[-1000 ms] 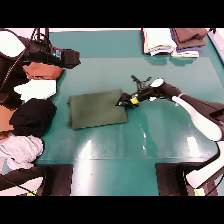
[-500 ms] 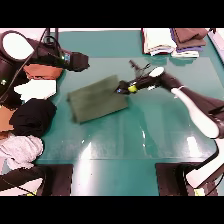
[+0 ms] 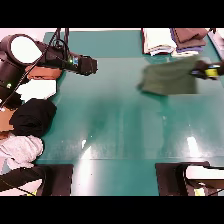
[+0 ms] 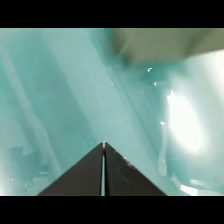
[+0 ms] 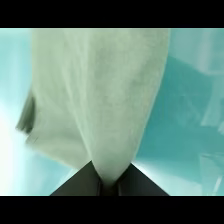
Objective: Fold the shirts.
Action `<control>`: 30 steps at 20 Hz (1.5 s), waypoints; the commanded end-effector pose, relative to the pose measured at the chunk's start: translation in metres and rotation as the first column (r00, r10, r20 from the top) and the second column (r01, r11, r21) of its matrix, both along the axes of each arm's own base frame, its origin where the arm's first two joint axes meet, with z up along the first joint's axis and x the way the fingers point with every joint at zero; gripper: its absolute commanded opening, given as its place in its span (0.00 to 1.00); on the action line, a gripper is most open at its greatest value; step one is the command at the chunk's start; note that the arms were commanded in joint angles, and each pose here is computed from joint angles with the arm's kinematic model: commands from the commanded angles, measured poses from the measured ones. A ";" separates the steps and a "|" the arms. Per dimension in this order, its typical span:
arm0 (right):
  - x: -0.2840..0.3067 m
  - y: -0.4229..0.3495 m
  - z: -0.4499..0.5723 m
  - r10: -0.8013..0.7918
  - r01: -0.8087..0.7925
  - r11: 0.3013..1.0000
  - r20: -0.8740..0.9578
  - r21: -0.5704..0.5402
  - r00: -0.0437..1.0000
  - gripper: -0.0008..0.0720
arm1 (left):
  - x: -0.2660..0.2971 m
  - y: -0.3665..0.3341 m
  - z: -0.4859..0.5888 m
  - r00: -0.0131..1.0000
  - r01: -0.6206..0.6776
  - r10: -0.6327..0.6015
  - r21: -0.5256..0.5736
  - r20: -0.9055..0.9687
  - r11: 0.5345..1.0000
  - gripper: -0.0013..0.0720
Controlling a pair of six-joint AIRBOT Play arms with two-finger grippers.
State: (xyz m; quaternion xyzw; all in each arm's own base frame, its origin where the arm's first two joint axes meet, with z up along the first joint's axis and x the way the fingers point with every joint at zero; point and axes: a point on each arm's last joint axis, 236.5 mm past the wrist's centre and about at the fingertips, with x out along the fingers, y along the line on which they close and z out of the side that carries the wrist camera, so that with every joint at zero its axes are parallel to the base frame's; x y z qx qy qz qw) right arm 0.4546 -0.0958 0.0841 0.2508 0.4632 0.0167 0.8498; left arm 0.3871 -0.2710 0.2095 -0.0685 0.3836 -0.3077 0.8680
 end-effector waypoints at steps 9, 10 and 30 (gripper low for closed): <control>-0.168 -0.177 -0.053 -0.580 0.567 0.814 -0.182 -0.122 0.794 0.03 | 0.006 -0.003 0.007 0.999 -0.032 0.033 -0.041 0.011 0.999 0.05; -0.182 -0.171 -0.062 -0.594 0.575 0.804 -0.218 -0.151 0.774 0.03 | 0.006 -0.003 0.007 0.999 -0.032 0.032 -0.041 0.011 0.999 0.05; -0.133 0.031 0.040 -0.158 0.162 0.982 0.054 -0.101 0.986 0.62 | 0.002 -0.001 0.003 1.000 -0.005 0.005 -0.007 0.014 1.000 0.05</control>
